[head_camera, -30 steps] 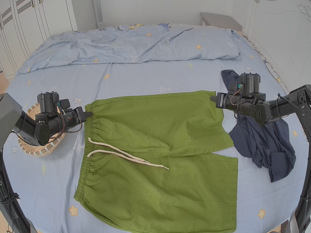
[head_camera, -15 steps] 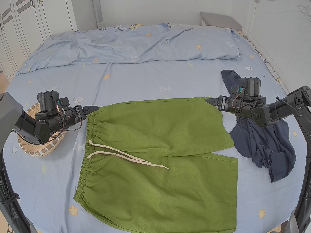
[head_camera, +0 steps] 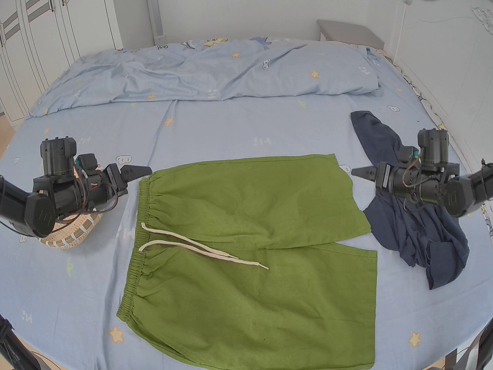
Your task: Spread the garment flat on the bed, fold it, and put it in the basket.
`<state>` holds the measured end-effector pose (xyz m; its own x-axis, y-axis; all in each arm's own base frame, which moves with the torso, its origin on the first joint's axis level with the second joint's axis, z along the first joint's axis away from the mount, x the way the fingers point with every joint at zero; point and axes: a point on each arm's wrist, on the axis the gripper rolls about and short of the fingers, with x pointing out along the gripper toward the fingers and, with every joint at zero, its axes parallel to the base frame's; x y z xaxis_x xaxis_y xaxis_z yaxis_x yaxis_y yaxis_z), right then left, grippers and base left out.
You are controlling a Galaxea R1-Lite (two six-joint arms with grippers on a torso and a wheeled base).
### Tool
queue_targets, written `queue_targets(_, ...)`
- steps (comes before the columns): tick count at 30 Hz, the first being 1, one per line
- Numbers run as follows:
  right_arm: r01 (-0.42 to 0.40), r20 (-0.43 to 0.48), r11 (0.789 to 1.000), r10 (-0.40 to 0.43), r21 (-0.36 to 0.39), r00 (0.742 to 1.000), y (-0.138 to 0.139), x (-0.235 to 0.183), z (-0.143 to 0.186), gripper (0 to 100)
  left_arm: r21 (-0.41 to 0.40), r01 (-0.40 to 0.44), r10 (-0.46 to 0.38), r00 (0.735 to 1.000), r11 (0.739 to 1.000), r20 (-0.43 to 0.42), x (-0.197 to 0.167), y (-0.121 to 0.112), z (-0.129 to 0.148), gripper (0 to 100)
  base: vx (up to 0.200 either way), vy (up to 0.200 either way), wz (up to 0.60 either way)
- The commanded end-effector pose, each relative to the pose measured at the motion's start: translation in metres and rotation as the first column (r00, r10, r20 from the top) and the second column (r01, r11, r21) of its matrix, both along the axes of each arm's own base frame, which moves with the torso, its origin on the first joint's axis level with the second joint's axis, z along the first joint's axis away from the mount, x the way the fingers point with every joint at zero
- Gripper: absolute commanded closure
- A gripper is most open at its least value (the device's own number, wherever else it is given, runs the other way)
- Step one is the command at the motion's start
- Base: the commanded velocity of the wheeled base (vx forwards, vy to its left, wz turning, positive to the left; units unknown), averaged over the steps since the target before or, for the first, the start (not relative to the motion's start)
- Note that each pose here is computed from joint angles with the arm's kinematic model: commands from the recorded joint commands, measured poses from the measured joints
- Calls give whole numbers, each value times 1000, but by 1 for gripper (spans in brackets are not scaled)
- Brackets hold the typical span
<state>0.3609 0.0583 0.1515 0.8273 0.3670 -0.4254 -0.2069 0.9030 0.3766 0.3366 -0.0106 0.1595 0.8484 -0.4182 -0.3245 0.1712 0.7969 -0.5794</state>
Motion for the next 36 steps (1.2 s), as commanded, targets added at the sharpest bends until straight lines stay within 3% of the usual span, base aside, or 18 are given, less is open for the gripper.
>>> queue_targets(1,-75,-85,995,80,58,993,-9,-95,-8,0,-59,31,-43,977,998,-207,-89,-4,-25,0,0,0,0)
queue_targets(6,-77,-128,995,84,58,988,-12,-119,-38,0,-103,47,-78,945,994,-319,-137,3,-53,0,0,0,0)
queue_targets(14,-75,-121,995,82,58,989,-16,-137,-53,0,-135,55,-102,922,989,-374,-194,3,-72,0,0,0,0)
queue_targets(20,-95,-127,994,102,58,987,-12,-136,-55,0,-130,58,-107,908,990,-406,-199,3,-79,0,0,0,0)
queue_targets(23,-96,-121,994,103,58,987,-11,-136,-53,0,-99,71,-109,878,993,-467,-189,5,-93,0,0,0,0)
queue_targets(26,-98,-120,993,104,59,987,-11,-136,-53,0,-65,53,-79,866,996,-494,-178,17,-107,0,0,0,0)
queue_targets(30,-97,-127,994,104,59,986,-11,-136,-55,0,-17,87,-84,870,996,-487,-174,31,-127,0,0,0,0)
queue_targets(36,-99,-127,993,106,59,986,-11,-137,-55,0,-5,121,-110,878,993,-466,-175,31,-132,0,0,0,0)
